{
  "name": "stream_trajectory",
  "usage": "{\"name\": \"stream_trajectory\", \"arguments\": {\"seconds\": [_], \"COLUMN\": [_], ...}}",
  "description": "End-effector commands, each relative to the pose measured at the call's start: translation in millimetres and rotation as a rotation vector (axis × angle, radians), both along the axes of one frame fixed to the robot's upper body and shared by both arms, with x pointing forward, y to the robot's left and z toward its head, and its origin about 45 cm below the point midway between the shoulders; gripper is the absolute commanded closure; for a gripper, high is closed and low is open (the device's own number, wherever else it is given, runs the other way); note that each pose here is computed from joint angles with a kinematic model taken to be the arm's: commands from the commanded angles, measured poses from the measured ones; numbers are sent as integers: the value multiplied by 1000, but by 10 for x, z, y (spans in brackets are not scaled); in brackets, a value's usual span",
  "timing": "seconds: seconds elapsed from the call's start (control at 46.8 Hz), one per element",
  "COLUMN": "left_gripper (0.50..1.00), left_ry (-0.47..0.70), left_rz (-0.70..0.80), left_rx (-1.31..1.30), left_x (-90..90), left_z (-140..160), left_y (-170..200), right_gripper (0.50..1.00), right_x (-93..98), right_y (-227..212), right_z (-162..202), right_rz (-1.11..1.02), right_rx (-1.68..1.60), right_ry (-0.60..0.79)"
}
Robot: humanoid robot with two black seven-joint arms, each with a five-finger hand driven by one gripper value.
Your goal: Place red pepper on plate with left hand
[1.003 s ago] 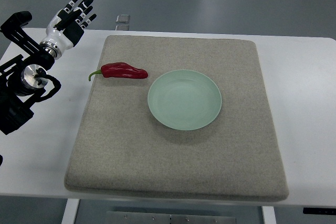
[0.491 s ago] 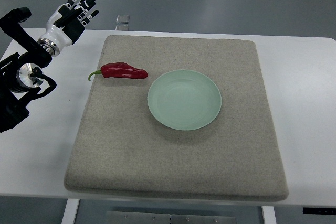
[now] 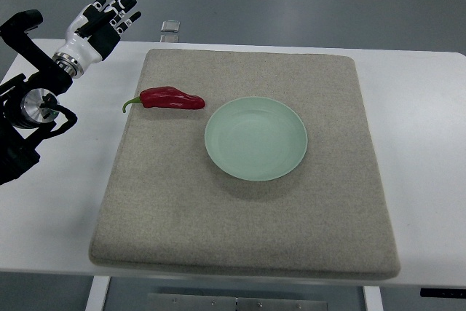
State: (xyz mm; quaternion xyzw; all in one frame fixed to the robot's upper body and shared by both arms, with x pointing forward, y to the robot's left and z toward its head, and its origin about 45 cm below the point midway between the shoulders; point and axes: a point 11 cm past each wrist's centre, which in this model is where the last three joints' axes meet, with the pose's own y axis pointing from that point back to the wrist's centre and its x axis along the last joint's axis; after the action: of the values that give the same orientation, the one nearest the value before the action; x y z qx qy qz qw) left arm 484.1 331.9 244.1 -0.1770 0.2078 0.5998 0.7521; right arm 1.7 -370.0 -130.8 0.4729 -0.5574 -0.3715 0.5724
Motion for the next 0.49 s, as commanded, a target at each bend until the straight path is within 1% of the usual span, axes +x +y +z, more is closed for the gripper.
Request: {"name": "stream_trajectory", "arguments": {"seconds": [0.0, 0.47], "left_gripper": [500, 500], "left_ry": [2, -31], "left_rz": [0, 6], "left_rx": [1, 0], "left_x": [-4, 15], "left_z": [-9, 82], "left_y": [2, 29], "right_gripper": [572, 572], "right_x": [4, 4], "right_y": [0, 0], "right_z": [0, 0], "right_rz": [0, 0], "right_rx": [0, 0], "right_ry": [-1, -1]}}
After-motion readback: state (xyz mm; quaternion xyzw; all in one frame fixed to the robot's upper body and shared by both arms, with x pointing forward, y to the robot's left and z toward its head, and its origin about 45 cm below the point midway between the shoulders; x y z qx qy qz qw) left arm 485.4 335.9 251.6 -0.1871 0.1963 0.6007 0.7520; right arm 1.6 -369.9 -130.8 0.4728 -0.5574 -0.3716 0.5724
